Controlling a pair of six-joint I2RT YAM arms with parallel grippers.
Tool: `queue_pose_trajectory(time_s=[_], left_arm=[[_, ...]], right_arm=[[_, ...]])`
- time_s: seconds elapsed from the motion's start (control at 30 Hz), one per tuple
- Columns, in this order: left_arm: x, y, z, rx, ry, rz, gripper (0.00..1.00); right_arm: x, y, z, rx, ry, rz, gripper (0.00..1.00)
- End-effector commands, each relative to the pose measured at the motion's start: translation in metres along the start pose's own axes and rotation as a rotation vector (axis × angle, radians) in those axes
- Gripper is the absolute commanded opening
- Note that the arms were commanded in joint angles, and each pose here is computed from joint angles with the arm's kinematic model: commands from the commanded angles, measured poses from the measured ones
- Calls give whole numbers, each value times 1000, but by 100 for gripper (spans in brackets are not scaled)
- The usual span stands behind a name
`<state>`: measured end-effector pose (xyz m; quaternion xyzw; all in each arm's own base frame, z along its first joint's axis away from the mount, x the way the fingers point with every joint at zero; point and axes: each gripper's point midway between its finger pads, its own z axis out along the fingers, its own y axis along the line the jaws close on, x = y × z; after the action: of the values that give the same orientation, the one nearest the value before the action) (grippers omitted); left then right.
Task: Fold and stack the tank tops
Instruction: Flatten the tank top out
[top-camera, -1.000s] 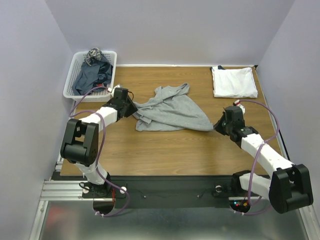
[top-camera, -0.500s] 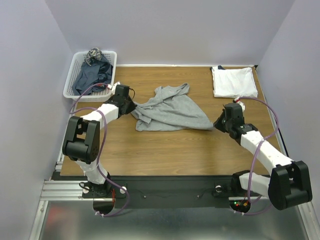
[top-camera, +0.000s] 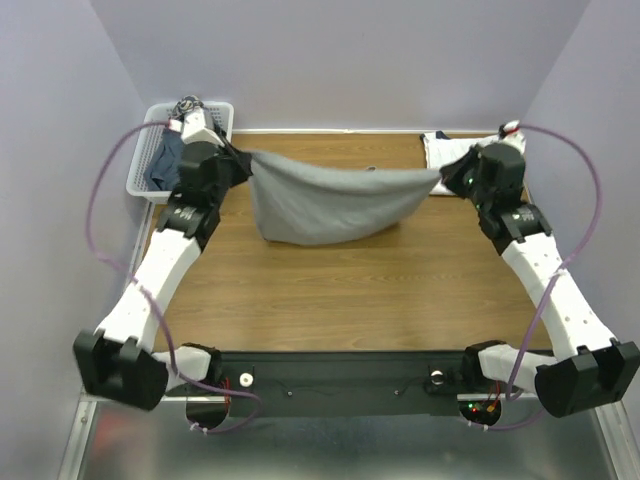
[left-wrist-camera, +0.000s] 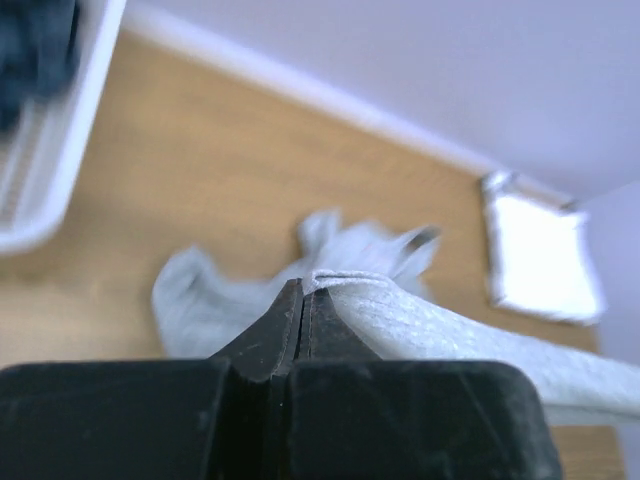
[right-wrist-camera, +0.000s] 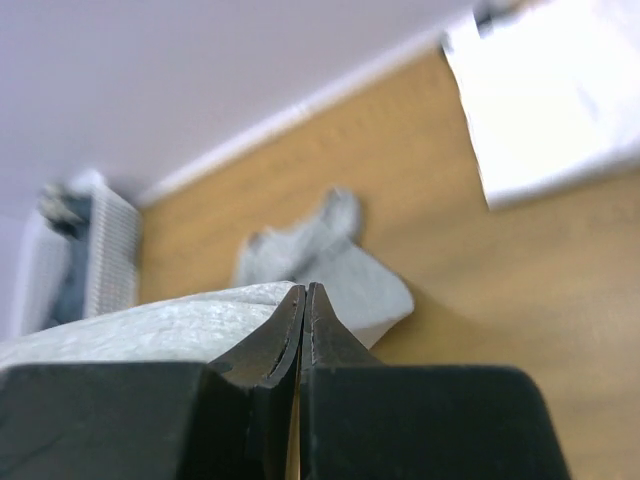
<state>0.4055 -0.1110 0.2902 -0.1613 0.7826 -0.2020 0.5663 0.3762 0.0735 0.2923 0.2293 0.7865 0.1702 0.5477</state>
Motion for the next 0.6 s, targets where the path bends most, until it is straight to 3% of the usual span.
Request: queue_pose_trajectory(time_s=[0.0,0.2,0.37,0.4,0.57], left_arm=[[-132,-78,-96,283,-406,69,0],[-203,-128,-228,552,-702,127,0],[-226,-144,-325,716,-887,151,0],[-230,-147,-340,744,-921,153,0],[-242,-149,-386,794,-1012,147,0]], right_arm=[[-97,40,-41,-69,-244,0,0],[-194,88,-131,-218,-502,8,0],[-245,109,-213,-327,-674,9,0],[-258,115,-240,-367,-723,14,0],[-280,130,-291,-467,-807,14,0]])
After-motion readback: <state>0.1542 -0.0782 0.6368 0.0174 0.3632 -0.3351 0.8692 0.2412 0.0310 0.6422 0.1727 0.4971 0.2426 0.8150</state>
